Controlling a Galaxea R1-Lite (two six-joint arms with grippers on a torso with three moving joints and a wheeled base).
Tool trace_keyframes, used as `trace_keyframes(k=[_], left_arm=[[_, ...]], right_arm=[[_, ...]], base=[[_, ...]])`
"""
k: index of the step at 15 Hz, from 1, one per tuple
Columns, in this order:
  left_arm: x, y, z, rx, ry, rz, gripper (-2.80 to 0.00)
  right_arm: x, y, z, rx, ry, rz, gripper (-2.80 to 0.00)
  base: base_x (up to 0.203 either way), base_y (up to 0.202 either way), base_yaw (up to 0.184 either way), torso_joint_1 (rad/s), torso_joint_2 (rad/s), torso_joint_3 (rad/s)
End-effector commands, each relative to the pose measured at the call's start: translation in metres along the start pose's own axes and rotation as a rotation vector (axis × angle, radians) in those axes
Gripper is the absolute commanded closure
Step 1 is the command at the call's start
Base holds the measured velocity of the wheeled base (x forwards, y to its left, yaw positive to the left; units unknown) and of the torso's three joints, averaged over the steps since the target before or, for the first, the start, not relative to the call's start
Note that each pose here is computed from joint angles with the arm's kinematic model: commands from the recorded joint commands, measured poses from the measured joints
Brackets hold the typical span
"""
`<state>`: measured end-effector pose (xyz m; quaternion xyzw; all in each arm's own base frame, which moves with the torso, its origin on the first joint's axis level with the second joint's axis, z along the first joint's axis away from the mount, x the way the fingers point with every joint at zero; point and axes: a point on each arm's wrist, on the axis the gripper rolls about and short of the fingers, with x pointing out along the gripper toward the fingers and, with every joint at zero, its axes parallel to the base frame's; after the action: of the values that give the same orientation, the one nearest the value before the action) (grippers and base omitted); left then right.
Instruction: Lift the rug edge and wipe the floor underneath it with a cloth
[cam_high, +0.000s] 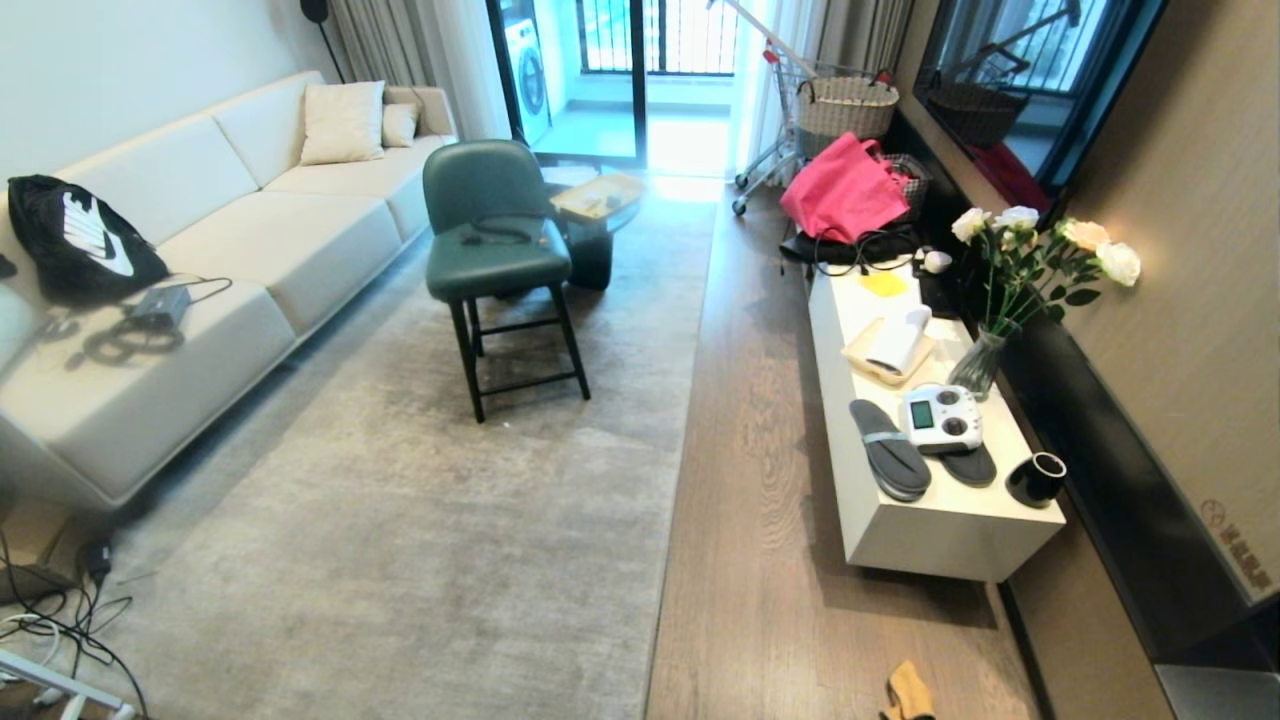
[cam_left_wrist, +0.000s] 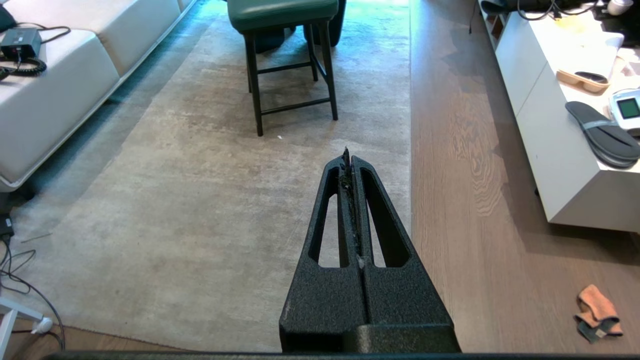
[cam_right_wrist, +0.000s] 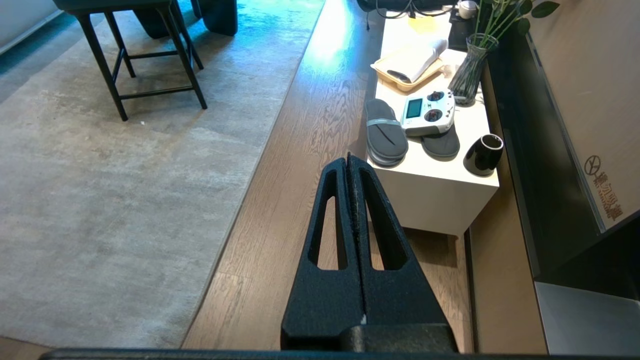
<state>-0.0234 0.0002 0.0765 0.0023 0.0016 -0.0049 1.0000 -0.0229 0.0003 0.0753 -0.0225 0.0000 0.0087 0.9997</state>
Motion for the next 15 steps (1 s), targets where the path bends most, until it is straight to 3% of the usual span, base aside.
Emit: trace_keyframes(k=[1,15], left_arm=[[0.0,0.0,0.0,0.0,0.0,0.001,0.0],[0.0,0.0,0.0,0.0,0.0,0.001,0.0]], right_arm=[[0.0001,0.0,0.0,-0.001,0.001,0.002,0.0],[0.0001,0.0,-0.0001,-0.002,0.002,0.001,0.0]], base=[[0.0,0.0,0.0,0.0,0.0,0.0],[0.0,0.0,0.0,0.0,0.0,0.0]])
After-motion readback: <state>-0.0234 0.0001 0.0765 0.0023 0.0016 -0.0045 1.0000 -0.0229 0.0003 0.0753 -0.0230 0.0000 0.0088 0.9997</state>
